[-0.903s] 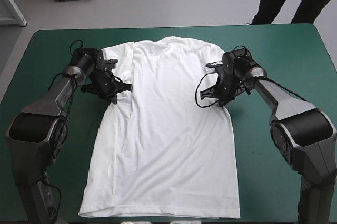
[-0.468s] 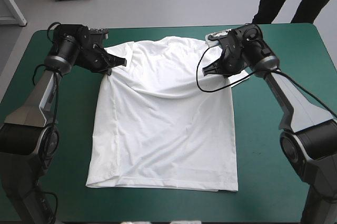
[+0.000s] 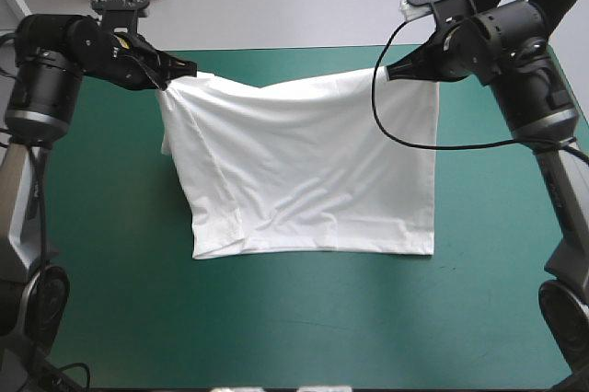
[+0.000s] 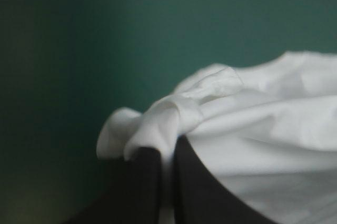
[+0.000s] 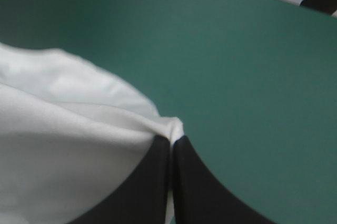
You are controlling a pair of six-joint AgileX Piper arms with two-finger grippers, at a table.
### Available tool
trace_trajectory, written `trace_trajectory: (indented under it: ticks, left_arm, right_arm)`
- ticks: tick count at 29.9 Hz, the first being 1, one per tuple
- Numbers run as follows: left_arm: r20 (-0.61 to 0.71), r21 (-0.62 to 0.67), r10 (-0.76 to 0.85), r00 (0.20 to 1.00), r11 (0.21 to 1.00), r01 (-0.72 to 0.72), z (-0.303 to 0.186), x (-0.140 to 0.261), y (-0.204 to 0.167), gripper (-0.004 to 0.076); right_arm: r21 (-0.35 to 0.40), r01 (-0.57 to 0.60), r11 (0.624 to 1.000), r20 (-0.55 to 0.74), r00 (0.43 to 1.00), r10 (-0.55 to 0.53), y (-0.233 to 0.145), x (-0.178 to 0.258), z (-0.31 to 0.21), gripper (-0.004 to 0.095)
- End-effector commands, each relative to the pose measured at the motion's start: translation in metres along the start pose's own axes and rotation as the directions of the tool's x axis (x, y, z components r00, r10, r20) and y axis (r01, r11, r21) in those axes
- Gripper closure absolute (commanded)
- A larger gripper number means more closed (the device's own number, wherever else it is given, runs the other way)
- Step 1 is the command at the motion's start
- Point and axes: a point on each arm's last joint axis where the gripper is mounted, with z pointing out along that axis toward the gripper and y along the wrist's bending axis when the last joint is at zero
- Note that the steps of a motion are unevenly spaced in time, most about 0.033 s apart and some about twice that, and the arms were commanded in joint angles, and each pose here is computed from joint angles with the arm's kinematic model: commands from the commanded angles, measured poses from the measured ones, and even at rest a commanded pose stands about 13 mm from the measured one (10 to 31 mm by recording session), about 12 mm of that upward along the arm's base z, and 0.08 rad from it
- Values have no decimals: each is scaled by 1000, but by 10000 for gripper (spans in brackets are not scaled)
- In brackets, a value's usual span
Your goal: Fold the cloth
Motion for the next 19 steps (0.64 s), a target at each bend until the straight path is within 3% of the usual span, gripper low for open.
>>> trace_trajectory:
  ticks: [1,10,19]
  left_arm:
    - [255,43,16,967,999,-28,-78,-10,-9,733]
    - [495,64,51,867,994,-94,-162,-8,-19,733]
    - [512,60,48,858,994,-91,-147,-18,-18,733]
  right_arm:
    - [31,-24,999,197,980,18,-16,-13,-66,925]
    - [6,-40,999,392,919,35,-25,-21,-131,925]
    - [38,-29,999,416,909,10,-24,-32,-114,925]
